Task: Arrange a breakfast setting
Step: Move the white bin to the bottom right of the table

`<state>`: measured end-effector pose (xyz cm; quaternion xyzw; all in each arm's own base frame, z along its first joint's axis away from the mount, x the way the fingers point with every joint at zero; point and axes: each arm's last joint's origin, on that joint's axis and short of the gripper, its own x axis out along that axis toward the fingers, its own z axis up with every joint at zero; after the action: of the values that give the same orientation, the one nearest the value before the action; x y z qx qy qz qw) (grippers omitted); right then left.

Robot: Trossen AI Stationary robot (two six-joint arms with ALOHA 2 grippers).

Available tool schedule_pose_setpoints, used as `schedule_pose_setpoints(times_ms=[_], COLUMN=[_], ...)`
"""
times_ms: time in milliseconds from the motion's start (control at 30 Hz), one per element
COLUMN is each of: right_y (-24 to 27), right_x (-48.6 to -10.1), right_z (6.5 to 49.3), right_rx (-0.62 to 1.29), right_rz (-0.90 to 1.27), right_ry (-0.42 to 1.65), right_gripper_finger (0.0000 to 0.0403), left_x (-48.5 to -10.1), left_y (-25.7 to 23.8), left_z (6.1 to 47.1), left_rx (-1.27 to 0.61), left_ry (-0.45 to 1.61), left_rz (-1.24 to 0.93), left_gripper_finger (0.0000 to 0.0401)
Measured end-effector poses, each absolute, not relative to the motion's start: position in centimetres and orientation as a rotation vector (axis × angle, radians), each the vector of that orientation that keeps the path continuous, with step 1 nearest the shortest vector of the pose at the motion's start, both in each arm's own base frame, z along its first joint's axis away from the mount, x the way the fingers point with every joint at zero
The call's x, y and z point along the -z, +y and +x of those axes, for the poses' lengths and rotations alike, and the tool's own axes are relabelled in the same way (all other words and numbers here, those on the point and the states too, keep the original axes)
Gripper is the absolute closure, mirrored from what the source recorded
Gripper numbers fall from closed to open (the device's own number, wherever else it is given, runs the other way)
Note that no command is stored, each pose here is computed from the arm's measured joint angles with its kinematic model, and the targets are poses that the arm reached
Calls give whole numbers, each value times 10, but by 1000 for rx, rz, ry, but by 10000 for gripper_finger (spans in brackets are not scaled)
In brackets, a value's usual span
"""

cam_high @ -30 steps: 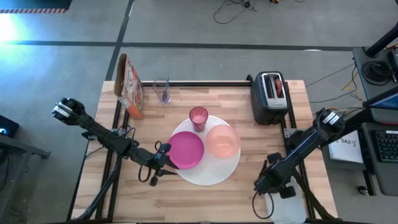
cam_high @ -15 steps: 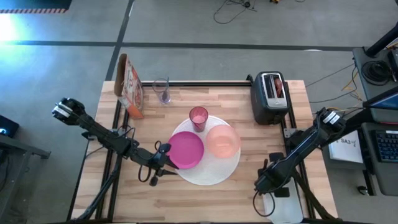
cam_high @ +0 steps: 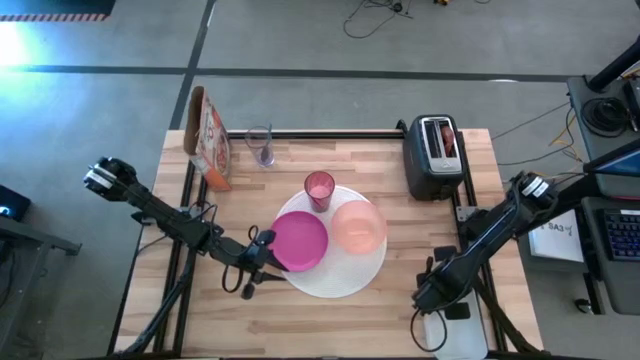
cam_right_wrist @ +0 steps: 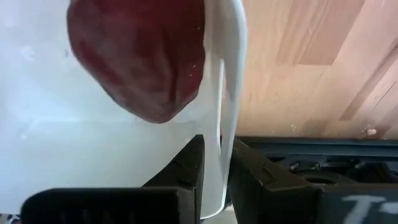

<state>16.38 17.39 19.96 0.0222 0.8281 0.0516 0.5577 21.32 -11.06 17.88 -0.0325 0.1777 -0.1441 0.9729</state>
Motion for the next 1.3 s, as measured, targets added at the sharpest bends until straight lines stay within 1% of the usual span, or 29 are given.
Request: schedule_pose_setpoints(times_ms=[300, 500, 567, 733, 900, 1033, 1233, 1300], right_y=[170, 173, 175, 177, 178, 179, 179, 179], right_x=[-218, -215, -211, -204, -198, -197, -200, -200], right_z=[156, 160, 162, 163, 165, 165, 164, 163], right_rx=[-189, -195, -165, -11, 28, -9, -36, -30], right_rz=[81, 73, 85, 168, 170, 144, 139, 147], right_ry=[1881, 1841, 1846, 1886, 1909, 1916, 1913, 1913], right_gripper_finger=[355, 355, 355, 355, 353, 336, 287, 277], left_x=[-181, -181, -181, -181, -181, -182, -193, -196], left_y=[-111, -111, -111, -110, -109, -108, -110, -111], left_z=[214, 214, 214, 214, 215, 215, 221, 223], left_rx=[293, 292, 293, 269, 224, 192, 154, 149], left_ry=[349, 349, 348, 342, 335, 330, 288, 276], left_rz=[-46, -46, -41, -24, -16, -11, 0, 18], left_gripper_finger=[310, 310, 310, 310, 310, 310, 310, 310])
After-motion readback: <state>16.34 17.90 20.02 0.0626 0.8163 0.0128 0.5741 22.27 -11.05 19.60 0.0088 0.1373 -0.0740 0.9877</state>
